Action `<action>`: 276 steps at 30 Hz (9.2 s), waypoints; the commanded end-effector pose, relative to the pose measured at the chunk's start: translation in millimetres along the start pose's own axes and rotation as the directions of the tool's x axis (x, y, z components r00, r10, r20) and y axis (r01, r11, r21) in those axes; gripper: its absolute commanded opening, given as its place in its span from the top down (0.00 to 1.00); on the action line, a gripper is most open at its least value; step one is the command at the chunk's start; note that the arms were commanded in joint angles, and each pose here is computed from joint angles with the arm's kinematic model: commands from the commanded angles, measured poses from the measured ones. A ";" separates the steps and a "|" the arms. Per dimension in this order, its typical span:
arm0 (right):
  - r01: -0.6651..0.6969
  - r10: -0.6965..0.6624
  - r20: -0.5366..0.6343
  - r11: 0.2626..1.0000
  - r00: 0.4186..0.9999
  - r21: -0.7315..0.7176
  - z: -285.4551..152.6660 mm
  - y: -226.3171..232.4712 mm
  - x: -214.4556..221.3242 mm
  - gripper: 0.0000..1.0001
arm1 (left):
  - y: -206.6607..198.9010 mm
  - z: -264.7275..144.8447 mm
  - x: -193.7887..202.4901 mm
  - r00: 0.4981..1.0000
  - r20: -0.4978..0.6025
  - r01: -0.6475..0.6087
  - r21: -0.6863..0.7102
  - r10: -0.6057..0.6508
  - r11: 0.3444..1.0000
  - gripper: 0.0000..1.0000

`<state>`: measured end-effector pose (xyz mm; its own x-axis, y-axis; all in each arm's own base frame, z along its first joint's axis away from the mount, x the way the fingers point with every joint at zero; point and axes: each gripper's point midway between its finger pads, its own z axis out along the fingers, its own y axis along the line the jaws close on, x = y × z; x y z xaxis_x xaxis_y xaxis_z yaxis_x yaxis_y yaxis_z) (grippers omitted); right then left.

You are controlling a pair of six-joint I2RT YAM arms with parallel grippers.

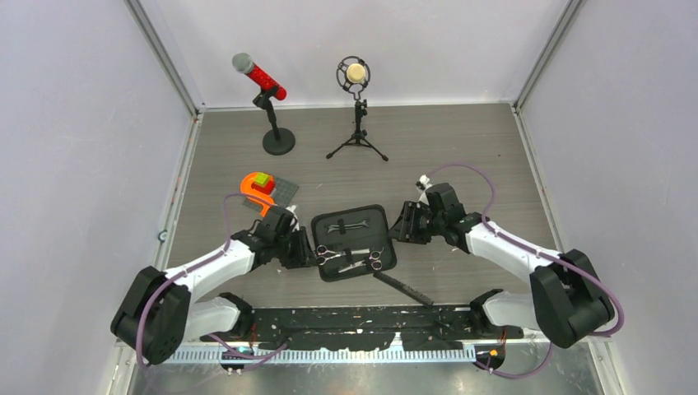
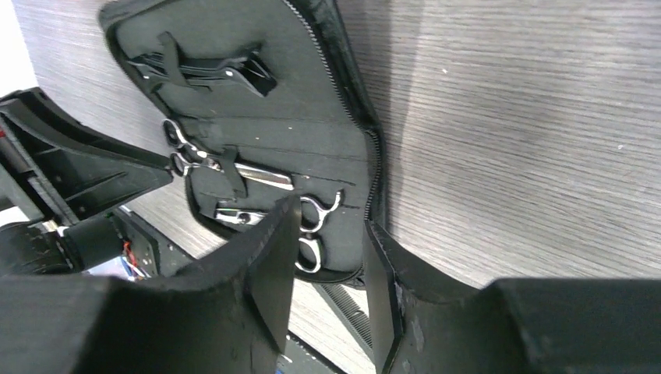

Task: Sort the hair-cutting tools
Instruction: Adjust the scissors in the hairdressing tool bag.

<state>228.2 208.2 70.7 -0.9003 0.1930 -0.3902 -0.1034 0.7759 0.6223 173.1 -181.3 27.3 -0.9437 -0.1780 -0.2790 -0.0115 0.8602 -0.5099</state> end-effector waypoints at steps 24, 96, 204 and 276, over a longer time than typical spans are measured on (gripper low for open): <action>0.059 -0.053 -0.082 0.996 0.995 0.064 38.9 -24.7 31.6 0.92 | -54.3 -0.3 -16.4 1.000 0.012 0.001 0.159 -0.003 0.987 0.96; 0.234 -0.244 0.103 0.967 0.964 0.101 -4.2 37.1 -25.7 0.84 | -32.9 5.4 -11.6 0.990 0.064 -0.125 -0.008 0.126 0.992 1.00; 0.559 -0.548 -0.150 0.828 0.823 0.039 74.1 0.3 23.9 0.95 | -49.2 -9.0 -82.1 0.749 -0.042 -0.661 -0.123 0.661 0.741 0.27; 0.584 -0.573 -0.151 0.810 0.805 0.040 72.3 -25.6 -39.4 0.95 | -54.2 51.9 -30.6 0.519 -0.363 -0.848 -0.107 0.774 0.519 0.65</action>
<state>295.4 223.8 21.0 -0.7360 -0.3857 -0.5563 -0.5891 0.7698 0.2457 223.2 -250.3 24.8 -0.6168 0.7314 -0.2910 0.7539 0.6552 0.0486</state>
